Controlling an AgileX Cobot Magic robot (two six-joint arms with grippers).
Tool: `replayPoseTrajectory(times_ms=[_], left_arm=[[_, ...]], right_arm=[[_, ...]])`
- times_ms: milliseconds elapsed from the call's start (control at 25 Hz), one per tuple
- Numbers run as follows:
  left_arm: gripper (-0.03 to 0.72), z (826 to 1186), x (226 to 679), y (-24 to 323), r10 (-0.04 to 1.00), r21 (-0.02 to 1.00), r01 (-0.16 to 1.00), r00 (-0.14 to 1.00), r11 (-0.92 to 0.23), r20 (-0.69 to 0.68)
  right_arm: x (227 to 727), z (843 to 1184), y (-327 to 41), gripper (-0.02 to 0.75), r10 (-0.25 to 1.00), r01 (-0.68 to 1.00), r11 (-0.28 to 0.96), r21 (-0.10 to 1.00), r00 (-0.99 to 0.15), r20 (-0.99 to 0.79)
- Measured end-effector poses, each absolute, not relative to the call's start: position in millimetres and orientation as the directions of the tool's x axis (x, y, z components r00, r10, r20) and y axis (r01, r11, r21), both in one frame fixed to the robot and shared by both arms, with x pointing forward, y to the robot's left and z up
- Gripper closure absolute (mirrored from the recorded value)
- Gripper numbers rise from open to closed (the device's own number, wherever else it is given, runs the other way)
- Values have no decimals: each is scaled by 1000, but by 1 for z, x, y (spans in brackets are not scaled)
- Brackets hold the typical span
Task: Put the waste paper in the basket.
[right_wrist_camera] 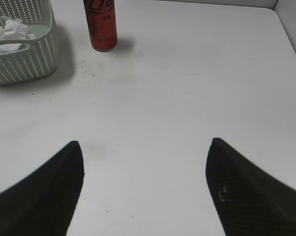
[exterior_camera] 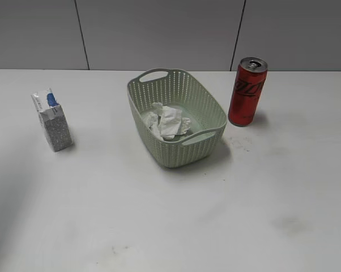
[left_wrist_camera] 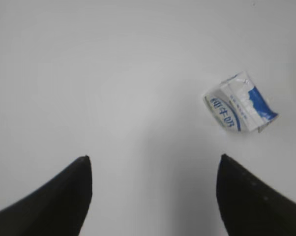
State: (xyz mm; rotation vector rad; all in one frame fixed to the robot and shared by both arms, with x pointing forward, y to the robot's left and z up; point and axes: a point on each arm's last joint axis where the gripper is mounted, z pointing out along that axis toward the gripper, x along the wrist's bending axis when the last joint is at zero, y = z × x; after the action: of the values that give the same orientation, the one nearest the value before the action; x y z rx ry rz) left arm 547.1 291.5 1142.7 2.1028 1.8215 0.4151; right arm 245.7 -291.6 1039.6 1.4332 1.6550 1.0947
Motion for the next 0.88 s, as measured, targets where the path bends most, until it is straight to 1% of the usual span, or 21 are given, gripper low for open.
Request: replayPoseTrajectory(times_ms=[120,280,680,880], left_arm=[[108,1135,517,301,994,403,910,110,-102,3],[108,1119,467,302,995,378,921,100,-92,-1],[108,1070,362,300,996,464,882,94,-86,6],[108,1051,320,299,996,541,836,93,-87,16]], right_arm=[[246,1040,-292,153,986,414,40,909,-162,31],[246,1040,-292,153,986,414,40,909,-162,31],[246,1040,-292,153,986,414,40,909,-162,31],[246,1040,-292,153,986,414,40,909,-162,31]])
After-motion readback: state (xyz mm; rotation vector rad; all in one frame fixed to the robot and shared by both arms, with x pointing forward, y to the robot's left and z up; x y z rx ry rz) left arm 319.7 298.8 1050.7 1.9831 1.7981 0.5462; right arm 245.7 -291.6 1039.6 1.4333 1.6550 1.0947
